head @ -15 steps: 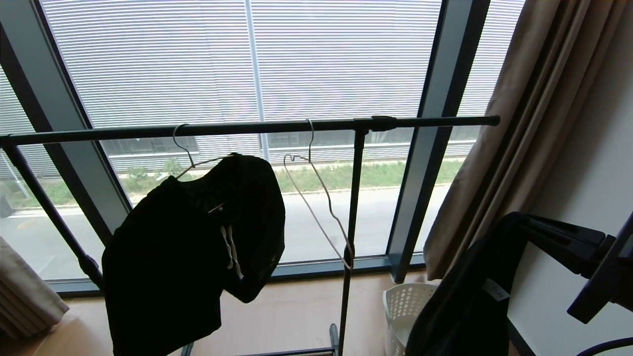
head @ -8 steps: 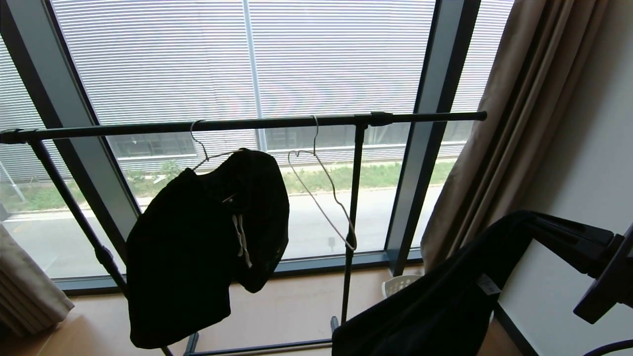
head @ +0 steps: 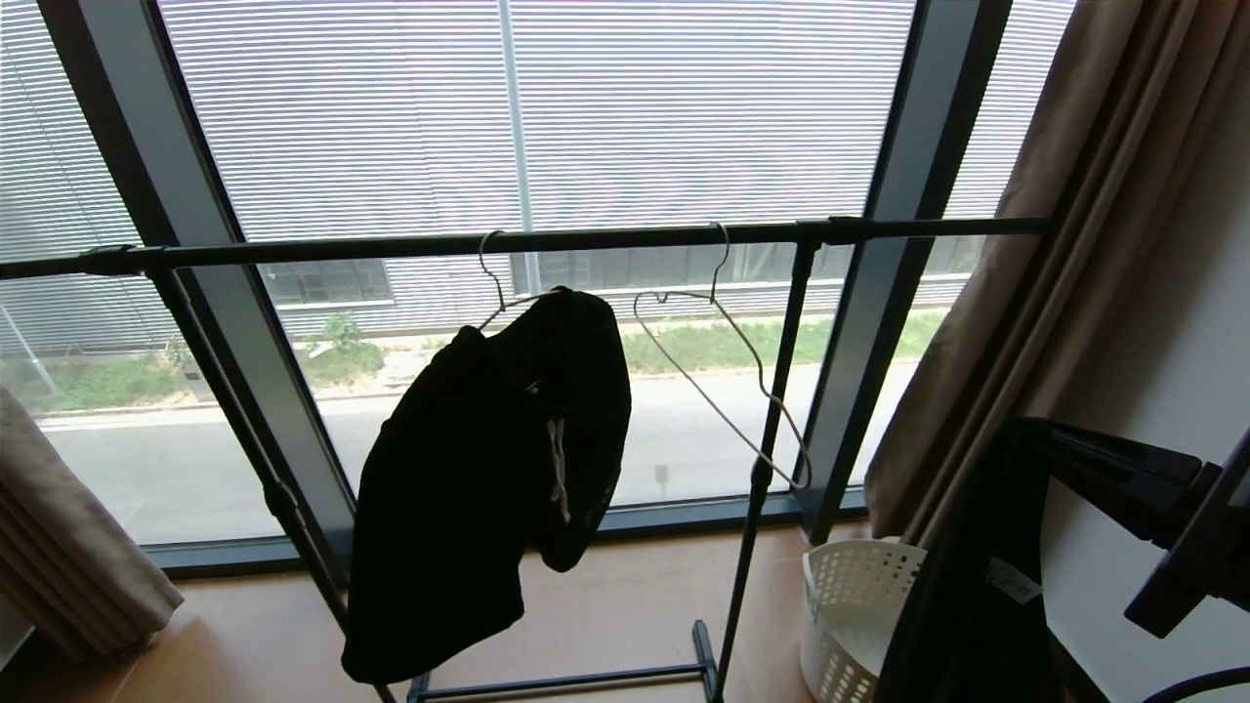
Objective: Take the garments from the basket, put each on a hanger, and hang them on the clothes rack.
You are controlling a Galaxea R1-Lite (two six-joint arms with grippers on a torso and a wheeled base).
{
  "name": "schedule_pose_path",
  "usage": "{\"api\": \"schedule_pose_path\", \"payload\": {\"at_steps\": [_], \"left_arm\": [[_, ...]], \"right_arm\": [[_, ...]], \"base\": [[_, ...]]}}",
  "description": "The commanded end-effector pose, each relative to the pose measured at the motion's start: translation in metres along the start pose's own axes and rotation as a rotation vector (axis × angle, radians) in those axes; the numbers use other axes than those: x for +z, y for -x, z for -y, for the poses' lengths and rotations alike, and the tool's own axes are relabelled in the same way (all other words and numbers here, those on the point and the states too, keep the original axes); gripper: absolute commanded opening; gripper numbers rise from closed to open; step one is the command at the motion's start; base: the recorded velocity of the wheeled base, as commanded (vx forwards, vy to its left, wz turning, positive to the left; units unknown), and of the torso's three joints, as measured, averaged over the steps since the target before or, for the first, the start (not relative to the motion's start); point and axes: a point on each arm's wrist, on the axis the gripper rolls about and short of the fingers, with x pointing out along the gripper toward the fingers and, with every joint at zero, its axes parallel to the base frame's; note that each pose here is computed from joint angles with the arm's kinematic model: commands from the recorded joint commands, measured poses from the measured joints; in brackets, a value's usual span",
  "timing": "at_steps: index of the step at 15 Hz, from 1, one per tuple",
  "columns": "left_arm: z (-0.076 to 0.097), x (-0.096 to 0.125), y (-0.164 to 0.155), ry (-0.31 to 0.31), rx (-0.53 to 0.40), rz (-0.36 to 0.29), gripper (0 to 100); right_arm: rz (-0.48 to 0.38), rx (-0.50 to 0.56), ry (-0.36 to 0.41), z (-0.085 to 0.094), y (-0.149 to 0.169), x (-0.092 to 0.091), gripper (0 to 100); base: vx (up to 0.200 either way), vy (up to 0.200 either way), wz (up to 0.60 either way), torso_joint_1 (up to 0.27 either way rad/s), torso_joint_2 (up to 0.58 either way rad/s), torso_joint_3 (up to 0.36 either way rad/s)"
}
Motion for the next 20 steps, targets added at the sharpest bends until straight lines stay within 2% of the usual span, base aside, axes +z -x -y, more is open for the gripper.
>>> {"api": "schedule_pose_path", "payload": {"at_steps": [1,8,9,10,11,13,14,15,17,19,20], "left_arm": [[0.000,0.000,0.000,0.001,0.001,0.000,100],[0.000,0.000,0.000,-0.007,0.002,-0.002,100],[0.000,0.000,0.000,-0.013,0.001,-0.001,100],[0.000,0.000,0.000,-0.037,-0.001,-0.006,100],[0.000,0.001,-0.002,-0.056,0.000,-0.031,100],[0.000,0.004,-0.010,-0.095,-0.019,-0.133,100],[-0.002,0.026,-0.019,-0.083,-0.057,-0.178,100],[-0.005,0.060,-0.033,0.000,-0.101,-0.207,100],[-0.003,0.099,-0.076,0.130,-0.261,-0.330,100],[0.011,0.112,-0.107,0.217,-0.361,-0.408,100],[0.030,0.114,-0.130,0.239,-0.434,-0.474,100]], "right_arm": [[-0.003,0.002,0.000,0.000,0.000,-0.001,0],[-0.031,-0.003,0.020,-0.002,0.000,-0.007,0],[-0.042,-0.021,0.031,-0.002,0.000,-0.007,0],[-0.065,-0.097,0.038,-0.002,-0.001,-0.005,0],[-0.068,-0.121,0.038,-0.006,-0.003,0.000,0],[-0.105,-0.195,0.007,-0.008,-0.015,0.007,0],[-0.116,-0.258,-0.012,-0.008,-0.026,0.015,0],[-0.120,-0.272,-0.039,-0.007,-0.035,0.019,0],[-0.120,-0.241,-0.089,-0.013,-0.050,0.023,0],[-0.112,-0.182,-0.134,-0.026,-0.056,0.026,0],[-0.100,-0.121,-0.146,-0.032,-0.056,0.027,0]], "base": [[-0.200,0.000,0.00,0.007,0.00,-0.002],[0.000,0.000,0.00,0.000,0.00,0.000],[0.000,0.000,0.00,0.000,0.00,0.000],[0.000,0.000,0.00,0.000,0.00,0.000],[0.000,0.000,0.00,0.000,0.00,0.000],[0.000,0.000,0.00,0.000,0.00,0.000],[0.000,0.000,0.00,0.000,0.00,0.000],[0.000,0.000,0.00,0.000,0.00,0.000],[0.000,0.000,0.00,0.000,0.00,0.000],[0.000,0.000,0.00,0.000,0.00,0.000],[0.000,0.000,0.00,0.000,0.00,0.000]]}}
